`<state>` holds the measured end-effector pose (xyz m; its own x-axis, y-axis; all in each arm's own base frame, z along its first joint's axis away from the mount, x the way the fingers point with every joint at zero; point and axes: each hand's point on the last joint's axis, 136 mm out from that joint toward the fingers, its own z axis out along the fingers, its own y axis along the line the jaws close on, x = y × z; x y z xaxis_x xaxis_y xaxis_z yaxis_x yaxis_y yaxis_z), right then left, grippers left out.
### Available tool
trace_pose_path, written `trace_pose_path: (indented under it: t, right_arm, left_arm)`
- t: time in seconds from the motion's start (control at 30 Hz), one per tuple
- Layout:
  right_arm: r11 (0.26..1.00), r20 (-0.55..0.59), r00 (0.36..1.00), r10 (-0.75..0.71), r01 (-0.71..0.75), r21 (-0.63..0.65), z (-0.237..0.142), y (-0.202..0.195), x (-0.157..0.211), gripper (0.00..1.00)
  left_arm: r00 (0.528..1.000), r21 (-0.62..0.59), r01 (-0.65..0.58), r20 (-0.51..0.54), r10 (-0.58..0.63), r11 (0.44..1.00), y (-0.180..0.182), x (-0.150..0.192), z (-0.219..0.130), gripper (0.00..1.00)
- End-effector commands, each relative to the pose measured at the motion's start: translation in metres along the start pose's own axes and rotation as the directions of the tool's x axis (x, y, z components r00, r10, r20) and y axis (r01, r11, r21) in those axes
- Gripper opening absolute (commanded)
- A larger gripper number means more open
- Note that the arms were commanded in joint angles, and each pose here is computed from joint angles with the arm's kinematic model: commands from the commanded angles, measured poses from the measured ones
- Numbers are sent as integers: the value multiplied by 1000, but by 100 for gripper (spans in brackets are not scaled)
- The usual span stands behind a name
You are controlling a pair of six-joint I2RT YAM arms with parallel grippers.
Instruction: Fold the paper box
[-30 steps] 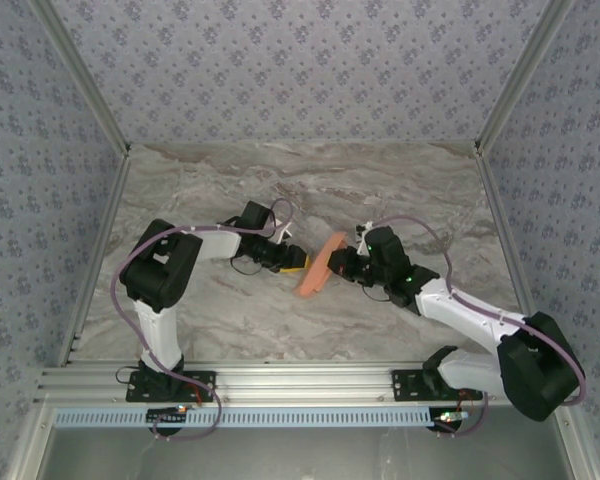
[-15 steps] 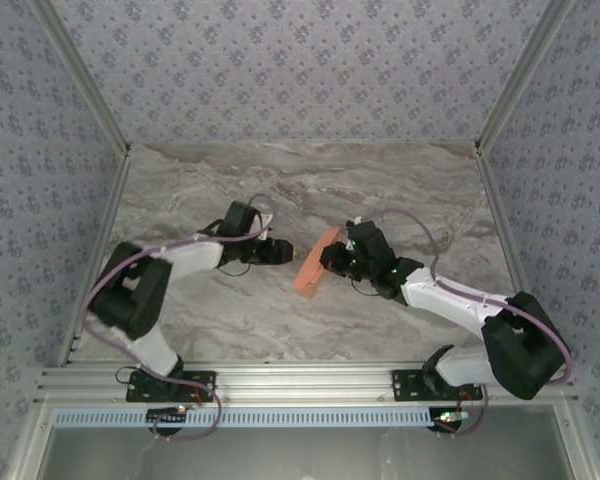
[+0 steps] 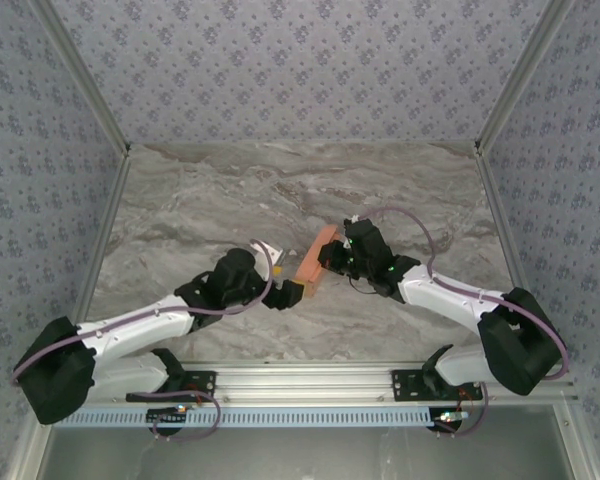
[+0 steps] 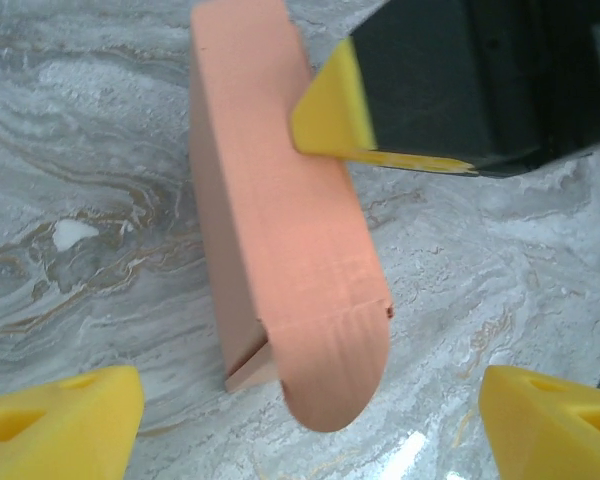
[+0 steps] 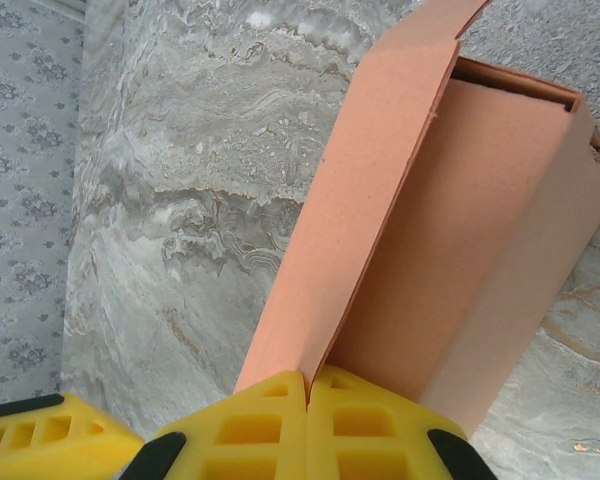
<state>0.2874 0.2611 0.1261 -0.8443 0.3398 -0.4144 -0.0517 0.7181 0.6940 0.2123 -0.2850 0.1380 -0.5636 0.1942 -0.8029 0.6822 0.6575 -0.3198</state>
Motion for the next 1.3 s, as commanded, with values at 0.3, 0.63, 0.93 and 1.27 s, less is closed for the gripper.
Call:
trace_pose_path:
  t: [0.3,0.63,0.93,1.27]
  right_arm:
    - [992,-24,999,-22,25,126,0,-29,9,5]
    - [992,-19,1000,-20,22,125,-1,-29,9,5]
    - [993,-14,1000,-21,23,120,-4,-27,7,5]
    - [987,51,990,-132,127,97,-35,-3,-15,26]
  left_arm:
    - [974,-82,-228,-1,228,970,-18,-13,48,88]
    - [968,-69,-249,9,250,966,-19,-8,68,67]
    - [966,-99,-256,14,258,962,-13,-7,72,55]
    - [956,-89,-294,-6,294,952,-4,-3,62,41]
